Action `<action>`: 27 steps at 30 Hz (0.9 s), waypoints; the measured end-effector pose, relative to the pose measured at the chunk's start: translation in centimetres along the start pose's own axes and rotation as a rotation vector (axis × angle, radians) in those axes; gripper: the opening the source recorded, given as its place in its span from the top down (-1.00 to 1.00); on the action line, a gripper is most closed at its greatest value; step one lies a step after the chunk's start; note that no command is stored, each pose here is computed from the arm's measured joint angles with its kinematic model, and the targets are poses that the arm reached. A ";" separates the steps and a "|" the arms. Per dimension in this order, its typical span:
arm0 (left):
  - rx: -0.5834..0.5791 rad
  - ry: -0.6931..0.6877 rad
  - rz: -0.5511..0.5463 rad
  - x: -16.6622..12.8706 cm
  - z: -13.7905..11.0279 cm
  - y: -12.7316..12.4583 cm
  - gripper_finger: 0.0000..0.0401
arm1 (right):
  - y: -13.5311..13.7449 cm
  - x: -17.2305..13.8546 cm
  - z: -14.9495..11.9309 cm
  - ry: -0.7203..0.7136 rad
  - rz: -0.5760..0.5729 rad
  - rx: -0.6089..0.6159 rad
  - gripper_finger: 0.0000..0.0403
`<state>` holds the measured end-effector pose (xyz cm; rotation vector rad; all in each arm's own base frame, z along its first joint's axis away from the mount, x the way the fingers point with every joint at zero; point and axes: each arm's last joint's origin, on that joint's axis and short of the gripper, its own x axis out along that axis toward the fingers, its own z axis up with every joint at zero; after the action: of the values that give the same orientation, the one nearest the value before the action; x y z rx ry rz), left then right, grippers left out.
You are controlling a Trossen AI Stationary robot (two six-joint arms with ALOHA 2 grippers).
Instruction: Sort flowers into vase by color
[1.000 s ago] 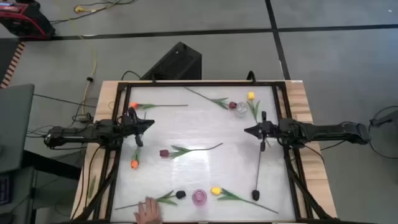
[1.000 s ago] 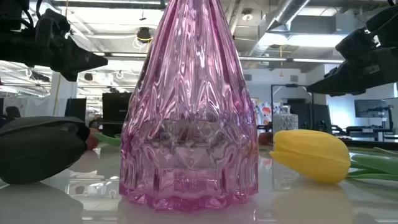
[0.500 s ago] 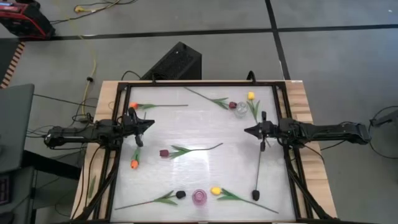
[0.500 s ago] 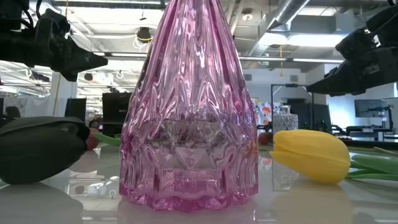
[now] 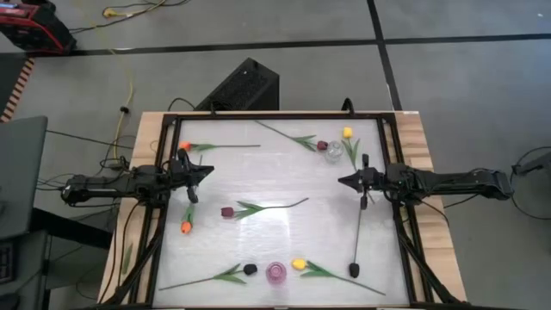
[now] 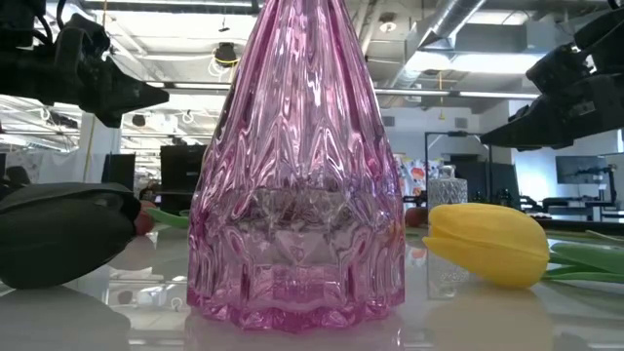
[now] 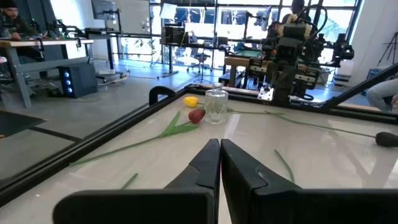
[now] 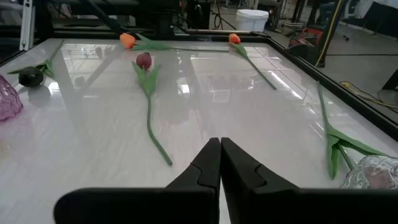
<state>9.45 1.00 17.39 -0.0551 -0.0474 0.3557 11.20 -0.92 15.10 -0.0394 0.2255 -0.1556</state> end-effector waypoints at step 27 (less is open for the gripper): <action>0.000 0.000 0.000 0.0 0.0 0.0 0.99 | 0.0 0.0 0.5 -0.049 -0.002 0.003 0.81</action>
<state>9.45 1.00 17.39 -0.0554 -0.0474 0.3557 11.29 -0.93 15.56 -0.0401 0.1767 -0.1571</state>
